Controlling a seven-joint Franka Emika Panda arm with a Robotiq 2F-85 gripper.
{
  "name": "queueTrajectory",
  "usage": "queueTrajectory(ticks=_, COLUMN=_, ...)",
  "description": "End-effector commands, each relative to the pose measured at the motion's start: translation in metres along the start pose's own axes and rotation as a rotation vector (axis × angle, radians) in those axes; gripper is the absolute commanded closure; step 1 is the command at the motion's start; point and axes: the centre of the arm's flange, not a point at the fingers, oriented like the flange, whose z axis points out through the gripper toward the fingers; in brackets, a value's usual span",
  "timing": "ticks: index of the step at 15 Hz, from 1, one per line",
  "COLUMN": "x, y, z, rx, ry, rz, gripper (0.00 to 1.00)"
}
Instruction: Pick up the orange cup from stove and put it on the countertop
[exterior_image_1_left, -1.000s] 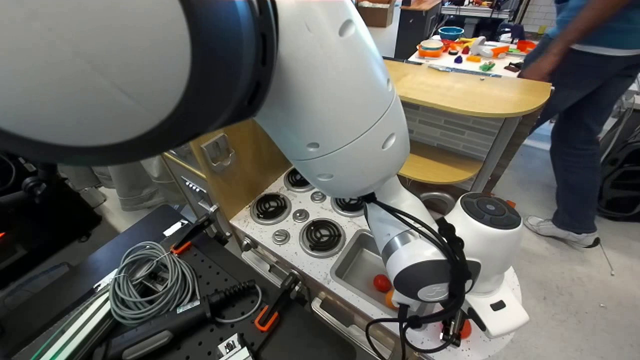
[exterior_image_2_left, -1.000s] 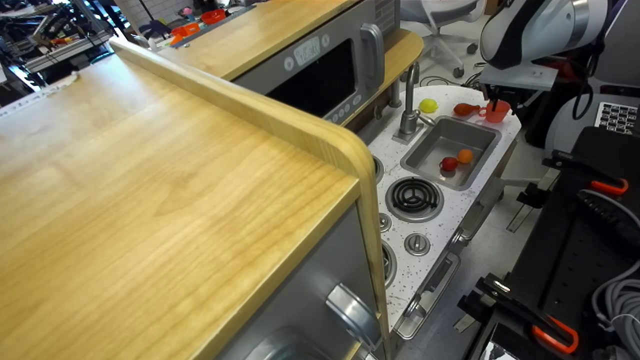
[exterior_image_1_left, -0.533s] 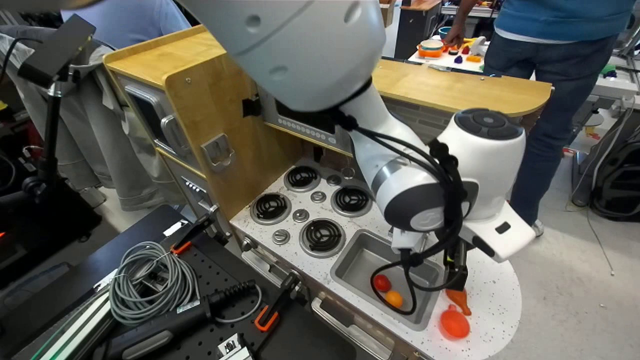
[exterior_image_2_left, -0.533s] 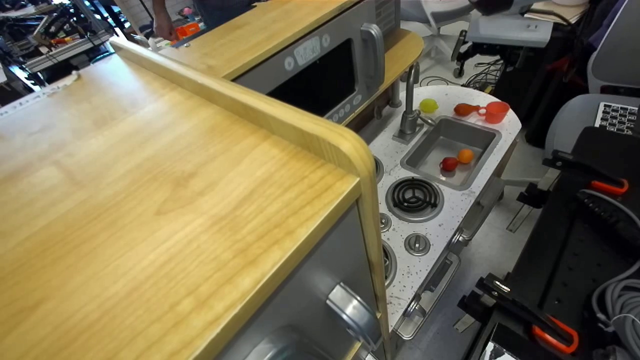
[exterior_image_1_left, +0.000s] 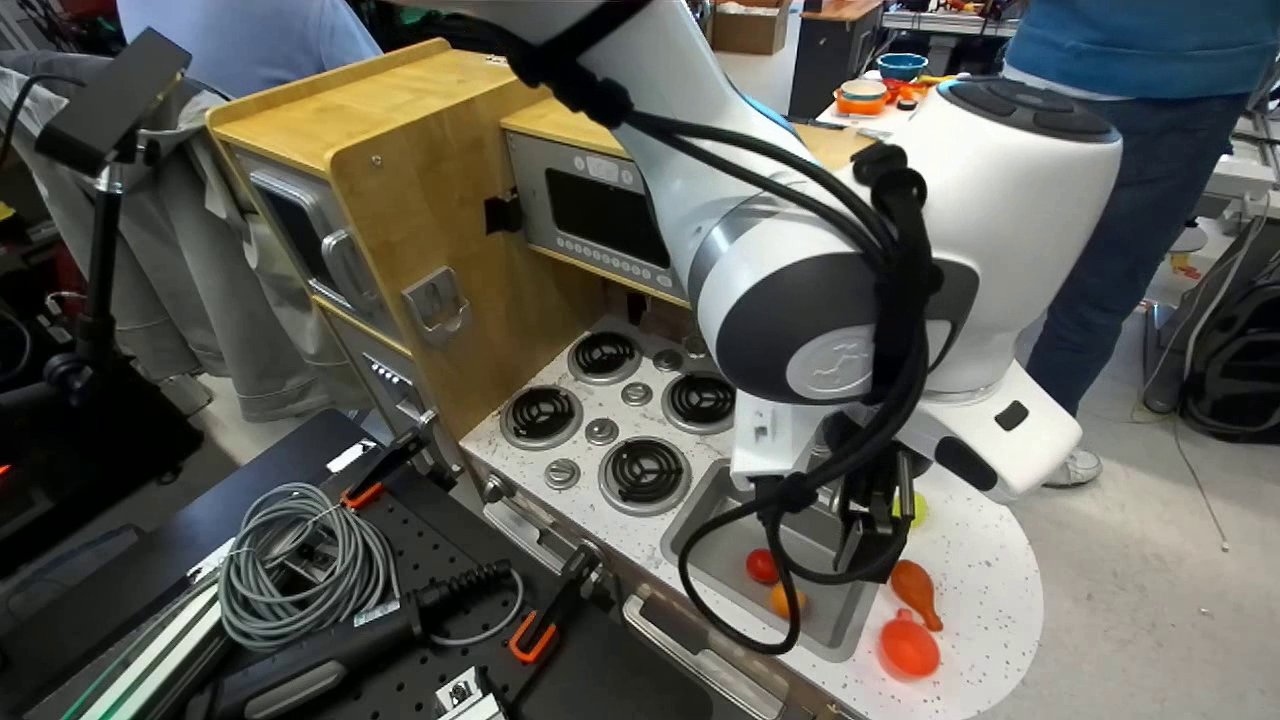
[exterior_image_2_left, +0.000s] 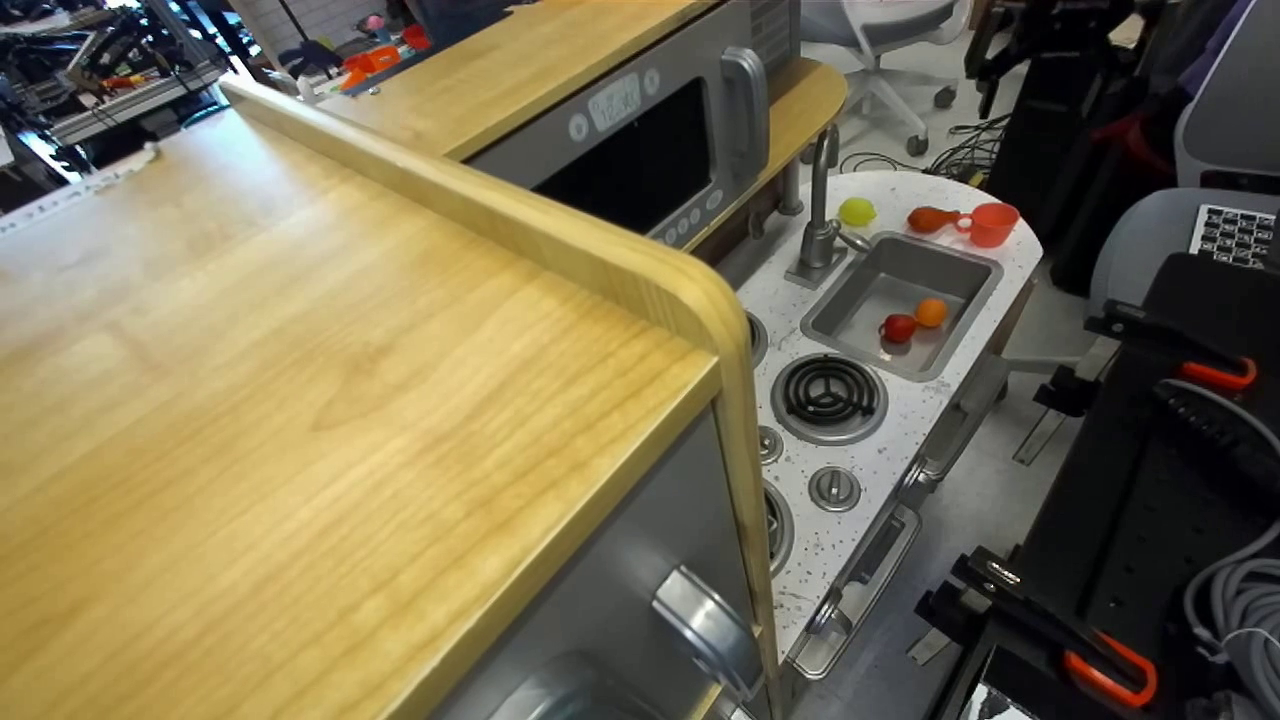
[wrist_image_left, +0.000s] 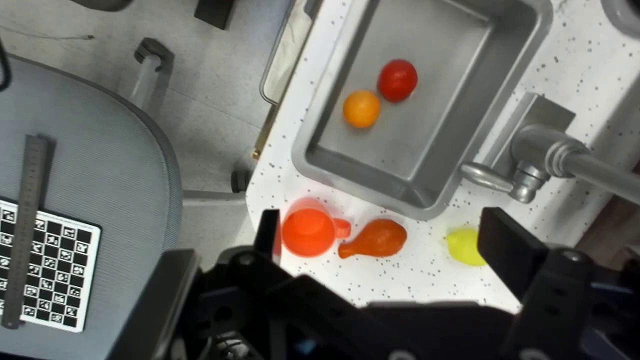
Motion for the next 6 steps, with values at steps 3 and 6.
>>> queueTrajectory(ticks=3, x=-0.033, y=0.011, z=-0.01, rx=-0.05, ry=-0.069, rz=-0.133, gripper=0.0)
queueTrajectory(ticks=6, x=-0.058, y=0.014, z=-0.017, rx=-0.048, ry=-0.114, rz=-0.184, gripper=0.0)
